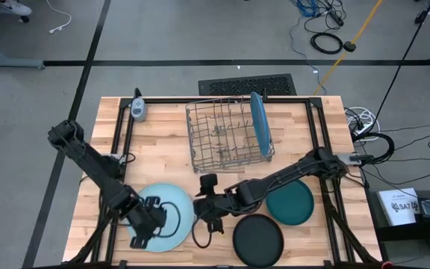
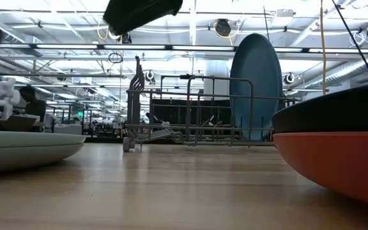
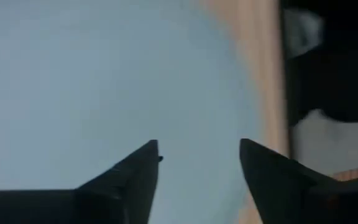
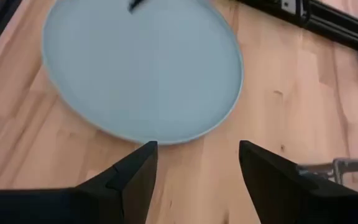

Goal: Sort dishes
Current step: Put the light blue plate in the dish rack

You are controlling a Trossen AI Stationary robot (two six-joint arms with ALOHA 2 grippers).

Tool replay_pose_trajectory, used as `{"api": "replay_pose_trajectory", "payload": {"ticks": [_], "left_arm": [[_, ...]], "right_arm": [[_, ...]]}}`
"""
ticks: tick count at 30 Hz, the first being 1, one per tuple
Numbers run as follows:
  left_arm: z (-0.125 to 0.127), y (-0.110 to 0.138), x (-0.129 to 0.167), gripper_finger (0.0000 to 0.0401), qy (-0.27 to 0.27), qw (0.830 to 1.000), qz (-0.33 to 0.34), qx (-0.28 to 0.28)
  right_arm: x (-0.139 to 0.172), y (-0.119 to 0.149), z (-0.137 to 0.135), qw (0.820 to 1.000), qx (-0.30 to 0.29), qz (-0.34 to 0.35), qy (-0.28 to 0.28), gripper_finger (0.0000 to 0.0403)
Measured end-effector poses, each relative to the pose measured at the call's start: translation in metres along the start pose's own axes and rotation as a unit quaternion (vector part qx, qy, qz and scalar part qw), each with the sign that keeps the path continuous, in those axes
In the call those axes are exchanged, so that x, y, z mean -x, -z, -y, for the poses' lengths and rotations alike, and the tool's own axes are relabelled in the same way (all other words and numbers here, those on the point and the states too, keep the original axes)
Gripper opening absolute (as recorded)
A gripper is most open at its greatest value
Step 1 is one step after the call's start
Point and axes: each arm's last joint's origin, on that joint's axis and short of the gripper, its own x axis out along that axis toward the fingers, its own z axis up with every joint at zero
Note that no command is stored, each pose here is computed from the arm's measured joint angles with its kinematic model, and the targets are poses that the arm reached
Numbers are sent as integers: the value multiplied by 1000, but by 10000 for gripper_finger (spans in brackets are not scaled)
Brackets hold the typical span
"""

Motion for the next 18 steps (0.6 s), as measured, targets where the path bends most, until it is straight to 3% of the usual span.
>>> {"api": "replay_pose_trajectory", "payload": {"ticks": [3, 10, 18], "left_arm": [[10, 3, -6, 258, 7, 1000, 11, 5], [28, 7, -37, 262, 23, 999, 14, 29], [32, 15, -71, 262, -2, 997, -16, 72]], "right_arm": [[6, -2, -1, 1000, 0, 6, -2, 219], [19, -6, -1, 1000, -9, 18, -2, 219], [22, -8, -3, 1000, -10, 25, 6, 219]]}}
